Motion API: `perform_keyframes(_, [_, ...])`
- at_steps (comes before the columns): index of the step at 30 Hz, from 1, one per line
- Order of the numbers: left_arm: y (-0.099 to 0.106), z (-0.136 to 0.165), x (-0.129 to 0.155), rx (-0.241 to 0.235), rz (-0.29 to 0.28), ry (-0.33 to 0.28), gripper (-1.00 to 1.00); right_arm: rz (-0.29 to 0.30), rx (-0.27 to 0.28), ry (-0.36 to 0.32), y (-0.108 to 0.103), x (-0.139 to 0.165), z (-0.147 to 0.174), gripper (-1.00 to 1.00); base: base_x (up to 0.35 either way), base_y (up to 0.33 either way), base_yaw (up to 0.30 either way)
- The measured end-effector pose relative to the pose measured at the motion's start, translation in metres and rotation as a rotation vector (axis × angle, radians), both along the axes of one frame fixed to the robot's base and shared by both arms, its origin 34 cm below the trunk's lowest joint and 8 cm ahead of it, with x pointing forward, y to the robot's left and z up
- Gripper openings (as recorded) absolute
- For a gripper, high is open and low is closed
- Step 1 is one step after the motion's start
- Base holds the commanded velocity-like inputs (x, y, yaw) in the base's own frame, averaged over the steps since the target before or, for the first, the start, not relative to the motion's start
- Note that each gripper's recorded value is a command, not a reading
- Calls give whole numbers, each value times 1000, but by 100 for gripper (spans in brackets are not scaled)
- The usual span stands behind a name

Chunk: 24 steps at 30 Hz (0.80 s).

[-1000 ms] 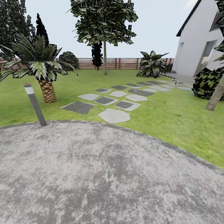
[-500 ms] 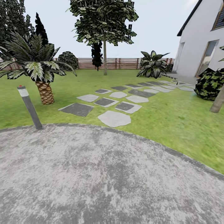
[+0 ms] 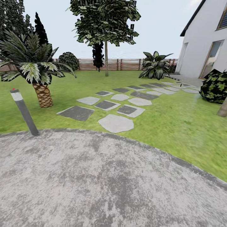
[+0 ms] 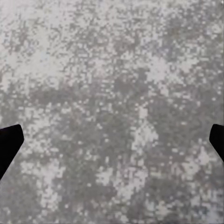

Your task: In the garden, pick up the pesticide atomizer on the floor and spray pesticide onto both trees until each tree trunk is fully covered.

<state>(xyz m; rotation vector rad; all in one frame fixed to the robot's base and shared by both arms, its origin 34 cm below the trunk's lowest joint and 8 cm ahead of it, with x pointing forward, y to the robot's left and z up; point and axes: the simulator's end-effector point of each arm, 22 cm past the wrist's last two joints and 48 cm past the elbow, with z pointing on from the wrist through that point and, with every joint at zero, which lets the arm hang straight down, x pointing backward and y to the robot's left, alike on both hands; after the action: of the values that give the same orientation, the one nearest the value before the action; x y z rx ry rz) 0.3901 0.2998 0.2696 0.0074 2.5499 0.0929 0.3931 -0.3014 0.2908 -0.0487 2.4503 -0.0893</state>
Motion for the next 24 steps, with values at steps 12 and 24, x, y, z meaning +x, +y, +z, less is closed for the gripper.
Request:
perform_keyframes(12, [0, 0, 0, 0, 0, 0, 100, 0, 0, 0, 0, 0, 0, 100, 339, 0, 0])
perform_keyframes(24, [2, 0, 0, 3, 0, -1, 100, -9, 2, 1, 0, -1, 0, 100, 339, 0, 0])
